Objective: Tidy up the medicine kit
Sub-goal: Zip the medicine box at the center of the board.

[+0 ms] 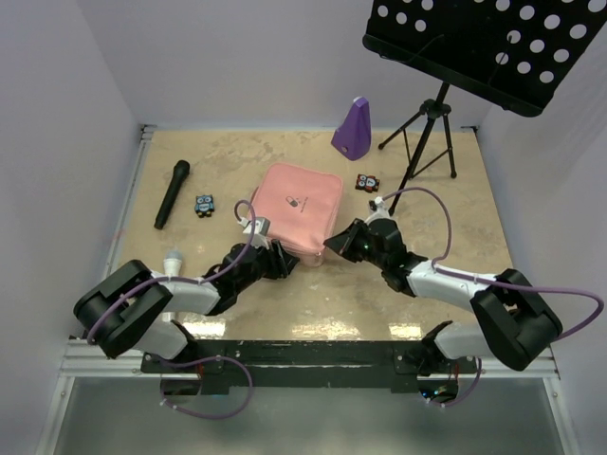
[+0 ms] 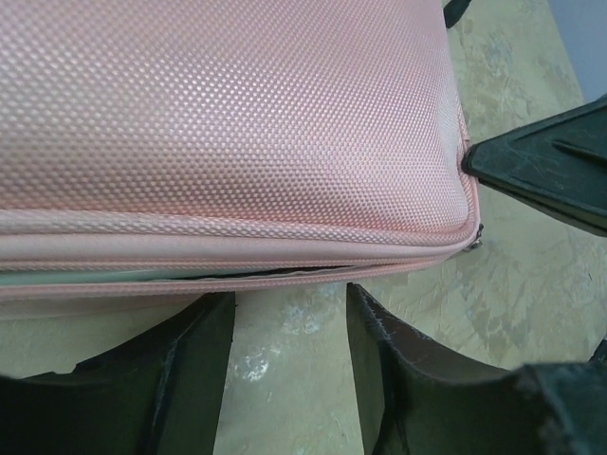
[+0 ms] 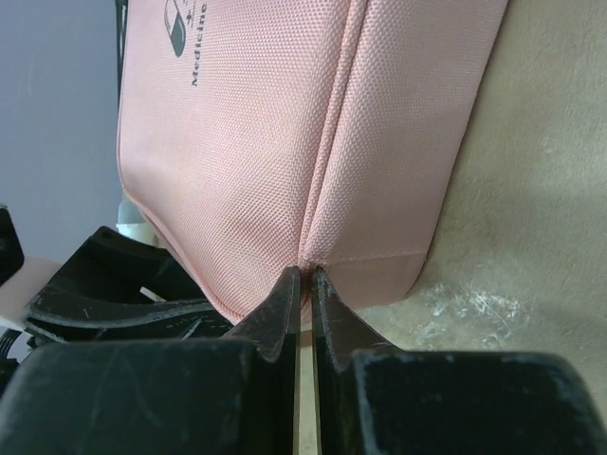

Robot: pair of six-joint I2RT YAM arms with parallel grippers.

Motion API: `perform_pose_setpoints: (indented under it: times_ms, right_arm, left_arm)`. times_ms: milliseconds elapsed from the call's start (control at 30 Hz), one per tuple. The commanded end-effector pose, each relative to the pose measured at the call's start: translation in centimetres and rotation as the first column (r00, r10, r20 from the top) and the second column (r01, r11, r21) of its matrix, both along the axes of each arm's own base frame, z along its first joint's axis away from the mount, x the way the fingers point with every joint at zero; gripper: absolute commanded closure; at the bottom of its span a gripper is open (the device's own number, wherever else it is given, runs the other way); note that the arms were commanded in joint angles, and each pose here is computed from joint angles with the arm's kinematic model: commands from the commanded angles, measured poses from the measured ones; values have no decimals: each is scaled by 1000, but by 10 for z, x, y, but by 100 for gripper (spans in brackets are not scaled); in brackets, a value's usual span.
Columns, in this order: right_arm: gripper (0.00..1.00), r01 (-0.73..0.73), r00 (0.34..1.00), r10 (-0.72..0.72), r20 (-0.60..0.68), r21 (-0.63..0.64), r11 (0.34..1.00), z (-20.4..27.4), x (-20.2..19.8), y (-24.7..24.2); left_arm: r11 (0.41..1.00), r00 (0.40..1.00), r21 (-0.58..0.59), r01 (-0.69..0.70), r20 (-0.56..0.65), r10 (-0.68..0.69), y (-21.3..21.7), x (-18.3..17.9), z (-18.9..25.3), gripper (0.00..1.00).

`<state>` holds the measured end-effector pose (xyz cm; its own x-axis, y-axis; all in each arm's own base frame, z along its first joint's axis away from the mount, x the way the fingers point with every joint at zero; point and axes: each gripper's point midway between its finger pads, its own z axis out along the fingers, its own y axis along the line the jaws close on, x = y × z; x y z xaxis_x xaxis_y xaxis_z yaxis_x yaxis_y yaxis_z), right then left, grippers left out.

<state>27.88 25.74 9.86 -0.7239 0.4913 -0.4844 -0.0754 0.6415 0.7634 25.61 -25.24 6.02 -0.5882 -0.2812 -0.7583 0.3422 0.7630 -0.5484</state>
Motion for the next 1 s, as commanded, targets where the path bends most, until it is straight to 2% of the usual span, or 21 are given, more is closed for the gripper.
perform_pose_setpoints:
  times_ms: [0,133,333,400,533,700,800,967]
  right_arm:
    - [100,-76,997,76,-29,8,997,-7,-23,15]
    - [100,-75,996,76,-36,29,997,-6,-25,19]
    - [100,-64,997,66,-36,46,997,-5,-24,20]
    - [100,-65,997,67,-39,46,997,-7,-24,21]
    - [100,-67,997,69,-45,45,997,-10,-24,22]
    - [100,-67,997,69,-34,45,997,-5,-21,23]
    - [100,-69,997,70,-28,42,997,-3,-19,25]
    - [100,-69,997,70,-27,38,997,-2,-17,26]
  left_arm:
    - [994,990,-109,22,141,-6,-24,30,47,44]
    - [991,985,-130,16,171,7,-26,34,56,36]
    - [982,981,-182,-40,179,73,-2,20,66,13]
    - [981,984,-191,-39,164,71,0,14,67,9]
    - [988,985,-155,-16,167,42,-8,6,69,7]
    - [1000,988,5,-18,154,17,-26,4,58,7]
    - [999,991,32,-14,137,10,-30,1,50,8]
    - [998,992,60,2,123,-9,-40,0,45,16]
